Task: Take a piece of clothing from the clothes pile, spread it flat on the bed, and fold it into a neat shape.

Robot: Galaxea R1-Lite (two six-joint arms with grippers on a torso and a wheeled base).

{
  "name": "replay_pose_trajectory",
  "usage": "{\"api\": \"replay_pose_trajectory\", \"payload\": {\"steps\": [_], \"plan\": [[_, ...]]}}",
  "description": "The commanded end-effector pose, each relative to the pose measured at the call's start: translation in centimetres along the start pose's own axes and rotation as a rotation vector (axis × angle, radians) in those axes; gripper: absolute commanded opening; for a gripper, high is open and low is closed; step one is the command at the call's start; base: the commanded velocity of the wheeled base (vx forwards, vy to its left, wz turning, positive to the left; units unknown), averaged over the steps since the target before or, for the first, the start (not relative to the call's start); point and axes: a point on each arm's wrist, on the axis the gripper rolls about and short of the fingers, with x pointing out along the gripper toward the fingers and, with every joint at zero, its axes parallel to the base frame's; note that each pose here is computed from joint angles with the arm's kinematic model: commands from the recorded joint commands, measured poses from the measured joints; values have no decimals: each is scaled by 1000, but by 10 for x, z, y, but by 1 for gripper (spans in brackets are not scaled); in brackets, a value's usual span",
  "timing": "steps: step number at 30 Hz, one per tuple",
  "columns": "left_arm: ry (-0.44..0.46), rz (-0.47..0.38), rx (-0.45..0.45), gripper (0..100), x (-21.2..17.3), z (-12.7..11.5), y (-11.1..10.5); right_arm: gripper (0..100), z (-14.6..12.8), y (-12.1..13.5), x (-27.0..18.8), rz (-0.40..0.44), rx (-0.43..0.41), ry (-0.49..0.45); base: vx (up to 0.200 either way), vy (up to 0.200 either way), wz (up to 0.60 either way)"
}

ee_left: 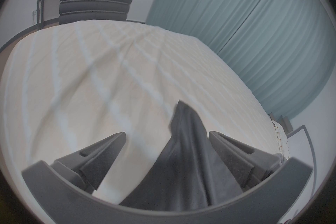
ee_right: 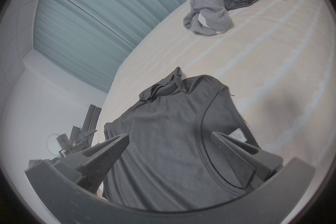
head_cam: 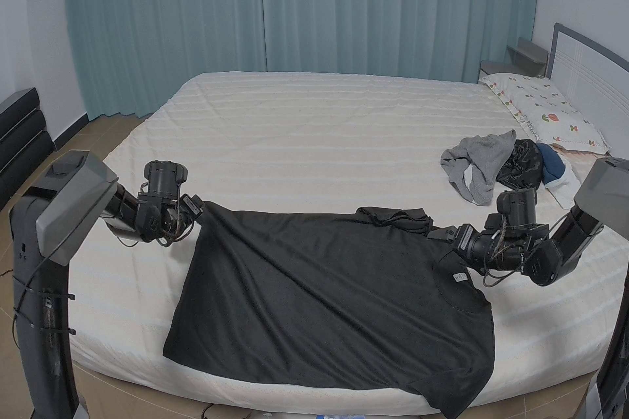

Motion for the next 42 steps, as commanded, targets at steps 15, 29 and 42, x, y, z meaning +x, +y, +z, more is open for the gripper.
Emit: {"api": "replay_pose_trajectory", "payload": {"steps": [15, 29, 42], "plan": [[52, -101, -94, 100, -146, -25, 20, 100, 10, 10, 100, -45, -5, -5, 0, 0, 0], [81, -95, -150, 100, -155, -39, 30, 100, 32, 3, 144, -66, -5, -145, 0, 0, 0], [59, -129, -174, 100, -152, -50, 44, 100, 84, -13, 154, -58, 21, -344, 0, 0, 0]]}}
